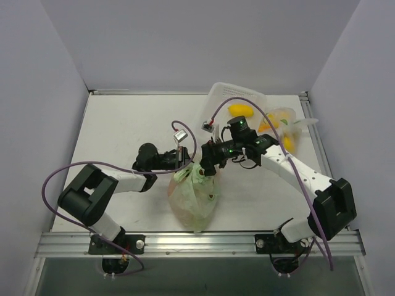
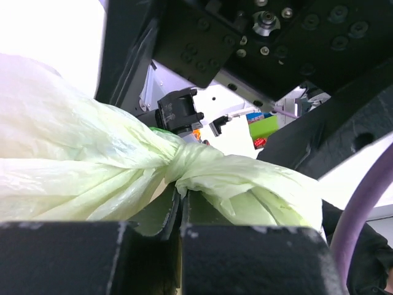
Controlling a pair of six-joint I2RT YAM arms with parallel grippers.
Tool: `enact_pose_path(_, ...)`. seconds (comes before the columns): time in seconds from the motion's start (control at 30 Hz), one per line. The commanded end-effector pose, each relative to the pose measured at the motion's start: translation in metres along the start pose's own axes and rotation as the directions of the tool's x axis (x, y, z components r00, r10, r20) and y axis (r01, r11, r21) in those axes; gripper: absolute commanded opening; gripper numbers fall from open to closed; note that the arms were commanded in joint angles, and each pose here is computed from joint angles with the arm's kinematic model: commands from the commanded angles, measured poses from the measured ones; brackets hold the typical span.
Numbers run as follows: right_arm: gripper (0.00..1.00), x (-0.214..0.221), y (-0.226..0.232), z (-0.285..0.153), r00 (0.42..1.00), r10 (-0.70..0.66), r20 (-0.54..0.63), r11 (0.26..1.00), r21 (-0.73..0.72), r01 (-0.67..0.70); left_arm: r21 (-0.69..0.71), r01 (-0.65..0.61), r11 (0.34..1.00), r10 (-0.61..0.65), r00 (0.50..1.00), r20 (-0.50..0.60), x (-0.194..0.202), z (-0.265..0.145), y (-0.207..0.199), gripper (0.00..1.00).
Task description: Place the fake fruits into the plastic bag and tie a complex knot
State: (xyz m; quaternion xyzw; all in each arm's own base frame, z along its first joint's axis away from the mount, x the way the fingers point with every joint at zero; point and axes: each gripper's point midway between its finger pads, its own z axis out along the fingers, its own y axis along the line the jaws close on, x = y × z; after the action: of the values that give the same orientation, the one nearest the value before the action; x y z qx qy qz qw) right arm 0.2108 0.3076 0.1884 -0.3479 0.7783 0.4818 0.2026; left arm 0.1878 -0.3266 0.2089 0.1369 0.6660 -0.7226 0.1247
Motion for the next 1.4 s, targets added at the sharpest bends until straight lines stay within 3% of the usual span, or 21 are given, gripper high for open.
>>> enact_pose_path(0.0, 0.84, -0.001, 0.009, -0.033, 0.996, -0.092, -0.009, 0.994, 0.06, 0.092, 0.058, -0.123, 0.991, 0.123, 0.992, 0.008, -0.014, 0.004, -0.017, 0.0)
enact_pose_path(0.17, 0.85, 0.001, 0.008, -0.054, 0.999, -0.036, -0.019, 0.997, 0.074, 0.038, 0.07, -0.125, 0.99, 0.126, 0.992, -0.008, -0.012, 0.007, -0.021, 0.0)
enact_pose_path(0.27, 0.76, 0.004, -0.001, -0.065, 0.999, 0.048, -0.008, 0.996, 0.081, -0.047, 0.071, -0.122, 0.99, 0.123, 0.992, -0.009, -0.011, 0.006, -0.022, 0.0)
enact_pose_path(0.3, 0.61, 0.005, -0.003, -0.069, 0.998, 0.069, -0.001, 0.994, 0.079, -0.069, 0.071, -0.12, 0.99, 0.122, 0.992, -0.014, -0.01, 0.006, -0.022, 0.0)
enact_pose_path(0.37, 0.48, 0.01, 0.0, -0.069, 0.995, 0.096, -0.013, 0.994, 0.053, -0.095, 0.072, -0.123, 0.99, 0.125, 0.992, -0.013, -0.009, 0.005, -0.022, 0.0)
enact_pose_path(0.4, 0.37, 0.015, 0.003, -0.068, 0.994, 0.105, -0.021, 0.994, 0.036, -0.104, 0.073, -0.12, 0.99, 0.122, 0.992, -0.018, -0.007, 0.006, -0.022, 0.0)
enact_pose_path(0.43, 0.35, 0.018, 0.007, -0.067, 0.991, 0.134, -0.025, 0.991, 0.018, -0.134, 0.072, -0.12, 0.99, 0.122, 0.992, -0.018, -0.007, 0.006, -0.022, 0.0)
enact_pose_path(0.5, 0.38, 0.025, 0.012, -0.06, 0.987, 0.157, -0.047, 0.988, -0.007, -0.157, 0.078, -0.123, 0.989, 0.125, 0.992, -0.027, -0.003, 0.008, -0.023, 0.0)
enact_pose_path(0.6, 0.61, 0.02, 0.016, -0.048, 0.987, 0.16, -0.027, 0.987, -0.012, -0.161, 0.085, -0.124, 0.989, 0.127, 0.991, -0.042, 0.002, 0.012, -0.024, 0.0)
enact_pose_path(0.67, 0.66, 0.013, 0.016, -0.041, 0.987, 0.158, 0.001, 0.987, -0.008, -0.158, 0.085, -0.125, 0.988, 0.129, 0.991, -0.045, 0.003, 0.014, -0.023, 0.0)
enact_pose_path(0.9, 0.67, -0.003, 0.0, -0.011, 0.976, 0.206, 0.067, 0.979, -0.004, -0.206, 0.12, -0.146, 0.982, 0.148, 0.989, -0.013, -0.003, 0.022, -0.027, 0.0)
enact_pose_path(1.2, 0.67, -0.102, 0.021, -0.006, 0.953, 0.111, 0.28, 0.99, -0.12, -0.08, 0.198, -0.236, 0.951, 0.236, 0.971, 0.025, -0.034, 0.028, -0.059, 0.0)
enact_pose_path(1.37, 0.66, -0.117, 0.028, -0.009, 0.926, 0.157, 0.344, 0.982, -0.155, -0.109, 0.158, -0.281, 0.947, 0.272, 0.959, 0.076, -0.053, 0.018, -0.059, 0.0)
